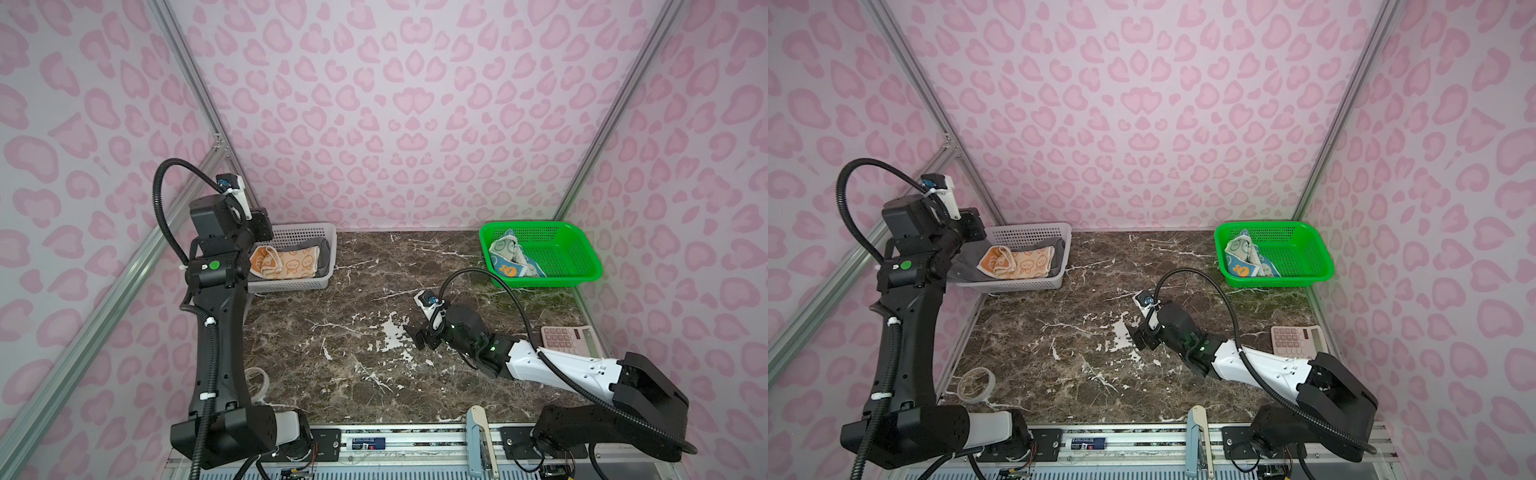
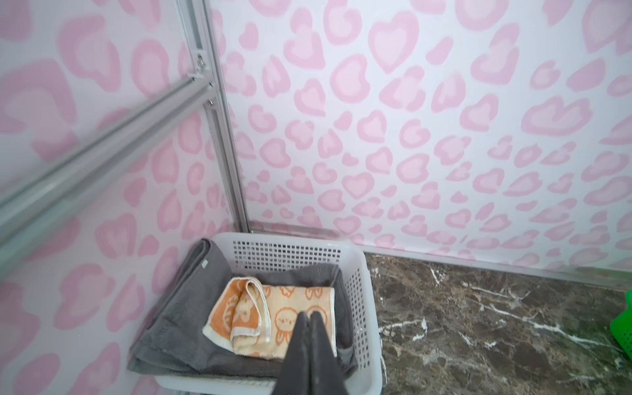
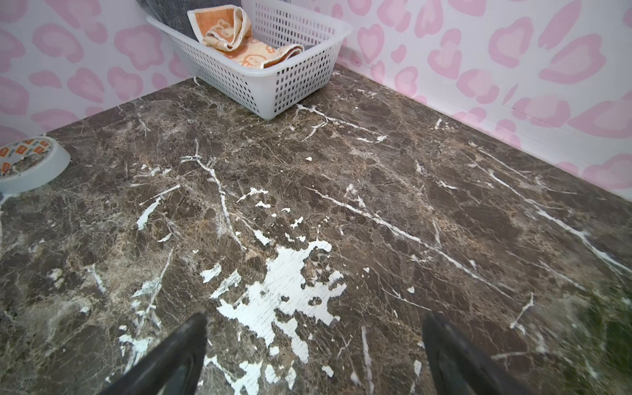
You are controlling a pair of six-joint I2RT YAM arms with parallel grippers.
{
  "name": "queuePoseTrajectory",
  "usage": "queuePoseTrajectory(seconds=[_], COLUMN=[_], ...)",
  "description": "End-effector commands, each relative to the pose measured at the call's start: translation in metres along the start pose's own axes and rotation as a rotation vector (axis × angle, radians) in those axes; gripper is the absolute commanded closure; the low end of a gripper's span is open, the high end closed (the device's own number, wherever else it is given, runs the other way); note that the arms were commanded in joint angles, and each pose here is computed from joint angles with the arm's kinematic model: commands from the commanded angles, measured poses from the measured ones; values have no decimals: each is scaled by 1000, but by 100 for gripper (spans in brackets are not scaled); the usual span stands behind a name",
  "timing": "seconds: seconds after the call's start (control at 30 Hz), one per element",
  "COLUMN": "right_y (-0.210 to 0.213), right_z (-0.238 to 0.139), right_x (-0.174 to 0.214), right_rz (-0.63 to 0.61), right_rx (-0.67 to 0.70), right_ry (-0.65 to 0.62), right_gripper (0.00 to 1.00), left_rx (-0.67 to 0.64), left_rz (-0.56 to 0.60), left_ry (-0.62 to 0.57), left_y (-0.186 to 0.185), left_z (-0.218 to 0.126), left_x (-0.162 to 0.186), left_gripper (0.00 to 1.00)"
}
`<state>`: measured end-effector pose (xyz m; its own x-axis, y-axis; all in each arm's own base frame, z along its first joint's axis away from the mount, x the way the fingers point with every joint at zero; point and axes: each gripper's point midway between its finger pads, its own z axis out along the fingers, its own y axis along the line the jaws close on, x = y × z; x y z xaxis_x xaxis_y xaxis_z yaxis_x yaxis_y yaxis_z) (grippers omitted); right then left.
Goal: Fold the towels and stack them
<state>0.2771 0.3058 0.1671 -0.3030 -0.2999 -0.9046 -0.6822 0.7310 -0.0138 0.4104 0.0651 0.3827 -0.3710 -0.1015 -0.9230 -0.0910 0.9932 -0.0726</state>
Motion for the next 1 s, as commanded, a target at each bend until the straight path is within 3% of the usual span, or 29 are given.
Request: queuePoseTrajectory(seconds=[0.0, 0.23, 0.37, 0.77, 0.97], right_y=[-6, -18, -23, -27, -33], right_z=[-4, -9, -12, -12, -12], right_x=[-14, -23, -26, -21, -13], right_rz=[29, 56, 75, 99, 114], right_rx=[21, 23, 19, 21, 39], right_ry=[-46, -47, -47, -29, -17], right_gripper=[1, 1, 1, 1, 1], left_rx=[89, 195, 189, 53, 7], left_rz=[-11, -15, -30, -33, -28], left_ry=[108, 246, 316, 406, 509], left_y=[-19, -51, -54, -31, -19], left_z=[-1, 1, 11, 95, 146], left_x=[40, 108, 131, 118, 137], left_gripper=[97, 97, 97, 97, 97])
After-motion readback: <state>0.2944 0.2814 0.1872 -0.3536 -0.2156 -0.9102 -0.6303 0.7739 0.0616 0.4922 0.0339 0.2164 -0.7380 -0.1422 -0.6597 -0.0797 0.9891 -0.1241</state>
